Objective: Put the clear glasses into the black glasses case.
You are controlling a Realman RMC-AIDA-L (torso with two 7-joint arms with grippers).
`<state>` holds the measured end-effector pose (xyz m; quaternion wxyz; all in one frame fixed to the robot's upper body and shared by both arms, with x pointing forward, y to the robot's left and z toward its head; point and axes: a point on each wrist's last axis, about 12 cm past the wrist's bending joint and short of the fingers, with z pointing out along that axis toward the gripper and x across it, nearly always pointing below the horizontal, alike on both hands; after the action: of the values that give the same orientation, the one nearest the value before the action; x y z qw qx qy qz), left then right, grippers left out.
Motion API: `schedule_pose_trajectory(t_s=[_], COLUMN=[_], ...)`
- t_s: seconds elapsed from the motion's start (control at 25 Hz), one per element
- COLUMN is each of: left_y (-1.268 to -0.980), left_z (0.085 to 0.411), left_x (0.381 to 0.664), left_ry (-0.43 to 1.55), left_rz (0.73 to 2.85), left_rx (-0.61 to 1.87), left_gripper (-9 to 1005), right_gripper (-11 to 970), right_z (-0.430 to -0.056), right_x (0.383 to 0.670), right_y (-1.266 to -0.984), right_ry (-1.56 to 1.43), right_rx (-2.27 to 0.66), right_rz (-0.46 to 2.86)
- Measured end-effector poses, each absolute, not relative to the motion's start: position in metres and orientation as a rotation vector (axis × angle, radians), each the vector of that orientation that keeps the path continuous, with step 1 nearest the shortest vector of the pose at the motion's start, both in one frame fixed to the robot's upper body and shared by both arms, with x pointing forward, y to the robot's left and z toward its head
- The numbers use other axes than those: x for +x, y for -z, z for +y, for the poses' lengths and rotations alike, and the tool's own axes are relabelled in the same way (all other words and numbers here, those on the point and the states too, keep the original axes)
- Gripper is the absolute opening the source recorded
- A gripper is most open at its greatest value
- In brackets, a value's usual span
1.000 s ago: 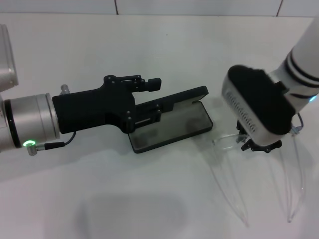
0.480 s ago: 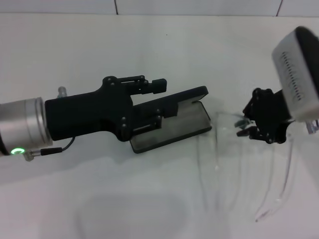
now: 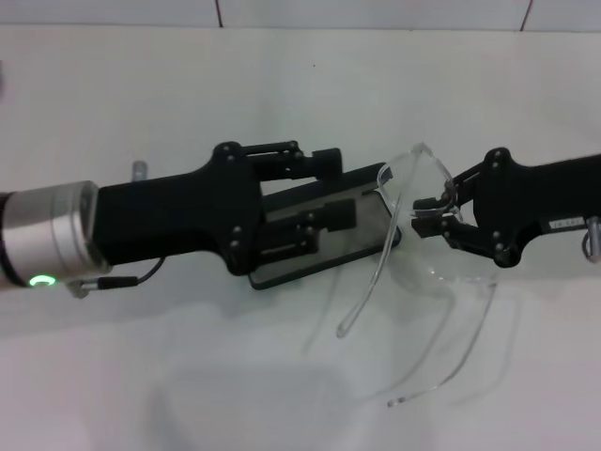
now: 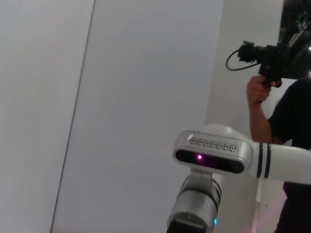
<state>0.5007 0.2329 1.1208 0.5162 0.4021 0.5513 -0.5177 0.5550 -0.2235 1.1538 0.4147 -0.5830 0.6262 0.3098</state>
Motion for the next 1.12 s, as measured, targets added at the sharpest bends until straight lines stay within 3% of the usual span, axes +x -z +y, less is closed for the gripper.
schedule_pose_trajectory(t_s=[0.32,0.6,1.12], left_y=[-1.125,-1.124,-1.126], left_z=[0.215,0.202,0.212], left_x=[0.512,0.514,0.516], left_ry=[1.293,1.349,1.313], left_rz=[1.299,1.293,1.297], left_rx=[1.015,1.059,1.039], left_gripper=[570,574,581], right_gripper=[119,119,119], right_z=[-0.226,-0.222,-0.22], right_x=[0.544,0.54,0.541], right_y=[-1.136,-1.139,-1.141], right_ry=[-0.932,-1.007,-1.022], right_rx=[-1.382,-1.373,-1.369], right_rz=[1.502,1.419,1.41])
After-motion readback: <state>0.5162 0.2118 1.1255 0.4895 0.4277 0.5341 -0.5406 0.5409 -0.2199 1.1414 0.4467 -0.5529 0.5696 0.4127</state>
